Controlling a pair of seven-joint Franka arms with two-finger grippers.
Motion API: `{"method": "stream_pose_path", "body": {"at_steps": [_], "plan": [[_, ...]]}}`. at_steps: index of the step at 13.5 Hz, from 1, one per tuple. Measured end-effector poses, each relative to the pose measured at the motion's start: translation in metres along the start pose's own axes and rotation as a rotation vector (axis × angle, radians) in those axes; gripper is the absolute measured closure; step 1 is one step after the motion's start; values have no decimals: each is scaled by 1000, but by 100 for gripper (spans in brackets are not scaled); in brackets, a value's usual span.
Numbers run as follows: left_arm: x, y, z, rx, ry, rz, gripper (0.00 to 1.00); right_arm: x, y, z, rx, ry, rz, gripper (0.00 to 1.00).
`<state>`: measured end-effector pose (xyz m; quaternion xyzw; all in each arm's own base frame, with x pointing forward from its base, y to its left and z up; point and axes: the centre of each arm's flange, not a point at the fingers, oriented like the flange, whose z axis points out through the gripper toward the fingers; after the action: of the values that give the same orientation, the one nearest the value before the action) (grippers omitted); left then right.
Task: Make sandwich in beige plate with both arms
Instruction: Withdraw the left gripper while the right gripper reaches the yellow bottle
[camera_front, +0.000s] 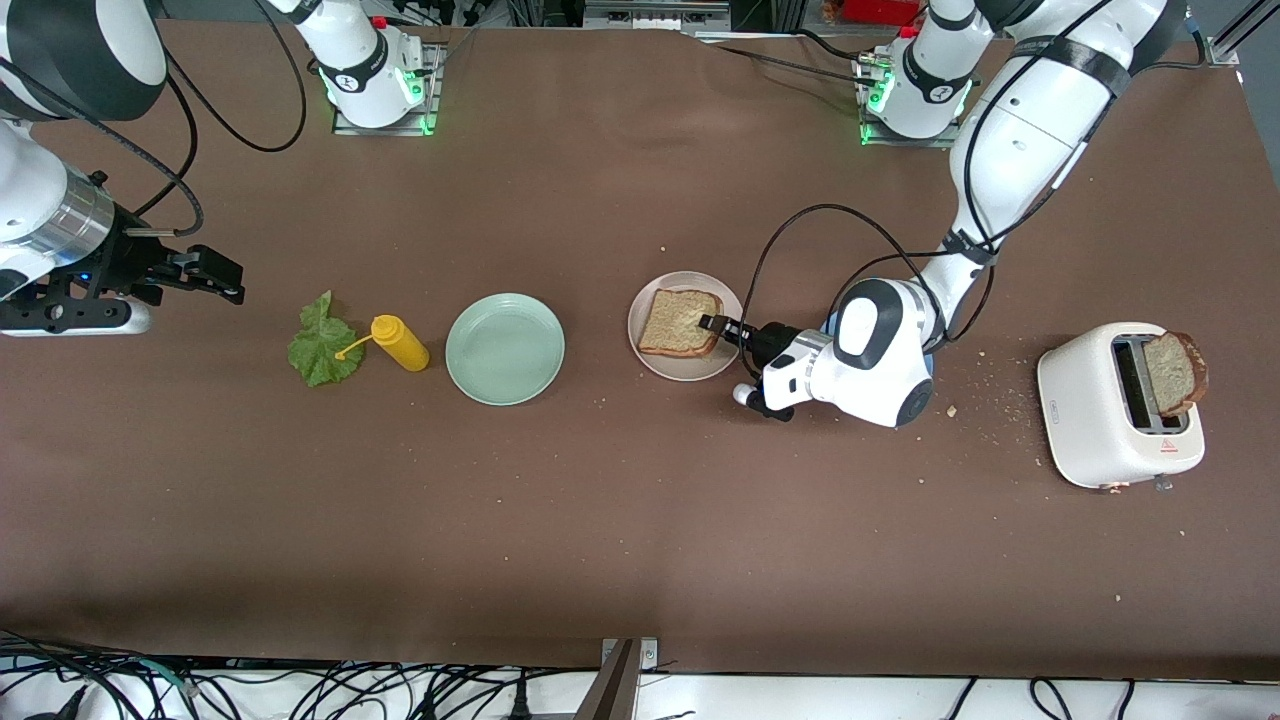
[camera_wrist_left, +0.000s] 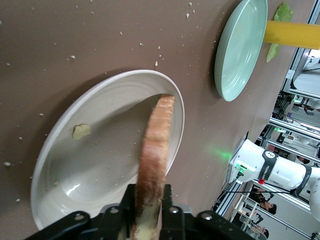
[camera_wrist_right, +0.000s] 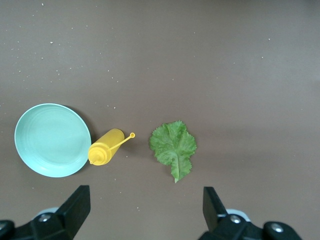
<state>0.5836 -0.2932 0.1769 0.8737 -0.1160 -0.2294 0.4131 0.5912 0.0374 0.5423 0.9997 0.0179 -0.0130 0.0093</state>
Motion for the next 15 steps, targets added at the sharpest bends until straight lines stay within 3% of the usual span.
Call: {"method": "stream_pose_path", "body": {"at_steps": [4, 7, 10, 12, 15], "plan": [[-1, 18, -22, 20, 29, 33, 27, 1, -7, 2, 1, -4, -16, 0], [-11, 39, -66, 156, 47, 106, 0, 3, -23, 11, 2, -19, -45, 0], [-27, 56, -113, 327, 67, 138, 0, 1, -36, 16, 27, -45, -77, 0], [-39, 62, -150, 428, 72, 145, 0, -3, -41, 17, 117, -75, -216, 0], [-60, 62, -220, 597, 95, 147, 0, -5, 0, 21, 287, -64, -464, 0]]}}
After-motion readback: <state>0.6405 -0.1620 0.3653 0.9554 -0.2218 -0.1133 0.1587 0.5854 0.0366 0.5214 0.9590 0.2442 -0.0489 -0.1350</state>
